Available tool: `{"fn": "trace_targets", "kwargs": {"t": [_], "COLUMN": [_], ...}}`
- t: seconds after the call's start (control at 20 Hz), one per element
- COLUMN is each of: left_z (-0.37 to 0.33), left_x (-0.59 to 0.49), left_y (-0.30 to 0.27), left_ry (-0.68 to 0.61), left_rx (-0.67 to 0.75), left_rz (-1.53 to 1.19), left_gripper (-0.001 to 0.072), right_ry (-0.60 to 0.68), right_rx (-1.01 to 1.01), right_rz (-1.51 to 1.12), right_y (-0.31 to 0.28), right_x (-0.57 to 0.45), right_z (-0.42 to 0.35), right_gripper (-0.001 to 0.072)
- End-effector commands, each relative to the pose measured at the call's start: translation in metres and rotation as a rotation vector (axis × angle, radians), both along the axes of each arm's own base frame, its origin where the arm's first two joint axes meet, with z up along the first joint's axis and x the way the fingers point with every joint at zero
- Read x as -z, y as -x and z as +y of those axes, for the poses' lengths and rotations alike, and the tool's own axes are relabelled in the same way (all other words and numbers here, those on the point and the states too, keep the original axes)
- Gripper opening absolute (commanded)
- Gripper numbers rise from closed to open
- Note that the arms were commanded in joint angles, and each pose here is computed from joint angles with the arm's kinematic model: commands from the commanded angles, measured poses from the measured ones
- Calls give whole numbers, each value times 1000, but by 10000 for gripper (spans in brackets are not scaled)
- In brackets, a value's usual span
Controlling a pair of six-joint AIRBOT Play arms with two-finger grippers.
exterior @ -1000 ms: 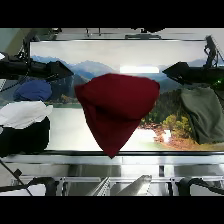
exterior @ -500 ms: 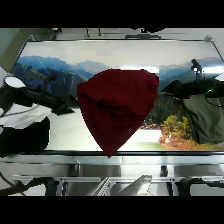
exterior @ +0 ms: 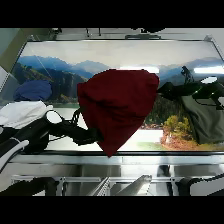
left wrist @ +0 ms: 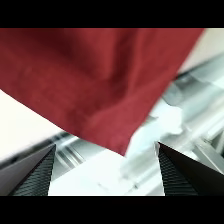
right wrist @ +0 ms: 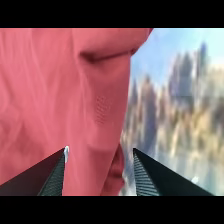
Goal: Fold the shirts.
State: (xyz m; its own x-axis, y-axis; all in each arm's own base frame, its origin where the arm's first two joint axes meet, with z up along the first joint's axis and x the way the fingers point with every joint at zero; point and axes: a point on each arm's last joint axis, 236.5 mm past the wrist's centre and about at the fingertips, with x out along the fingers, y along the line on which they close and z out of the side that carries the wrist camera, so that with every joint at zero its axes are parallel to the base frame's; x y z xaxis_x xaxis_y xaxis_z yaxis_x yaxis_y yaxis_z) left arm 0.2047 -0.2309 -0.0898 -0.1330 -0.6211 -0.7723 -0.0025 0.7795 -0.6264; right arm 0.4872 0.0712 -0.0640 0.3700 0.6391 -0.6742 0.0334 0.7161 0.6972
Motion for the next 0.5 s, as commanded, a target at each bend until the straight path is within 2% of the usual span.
{"fn": "trace_targets", "kwargs": {"t": [0.0,0.2,0.25,0.3,0.35,0.4,0.45], "left_z": [-13,-37,-44,-50,-54,-57,-59], "left_x": [20,38,40,40,39,37,33], "left_y": [-1,-3,-5,-9,-13,-16,-19], "left_ry": [-26,-32,-27,-23,-16,-7,1], "left_rx": [-70,-14,14,33,45,61,73], "left_rz": [-19,28,30,29,26,17,8], "left_gripper": [709,707,630,422,173,20,24], "right_ry": [0,18,20,20,9,-4,-23], "right_rx": [-4,4,5,11,16,19,24], "right_rz": [-12,-25,-25,-24,-21,-17,-18], "right_y": [-11,-18,-19,-20,-21,-22,-23], "right_x": [7,14,16,19,21,21,20], "right_z": [5,12,14,15,18,22,25], "right_gripper": [462,462,461,459,457,429,277]}}
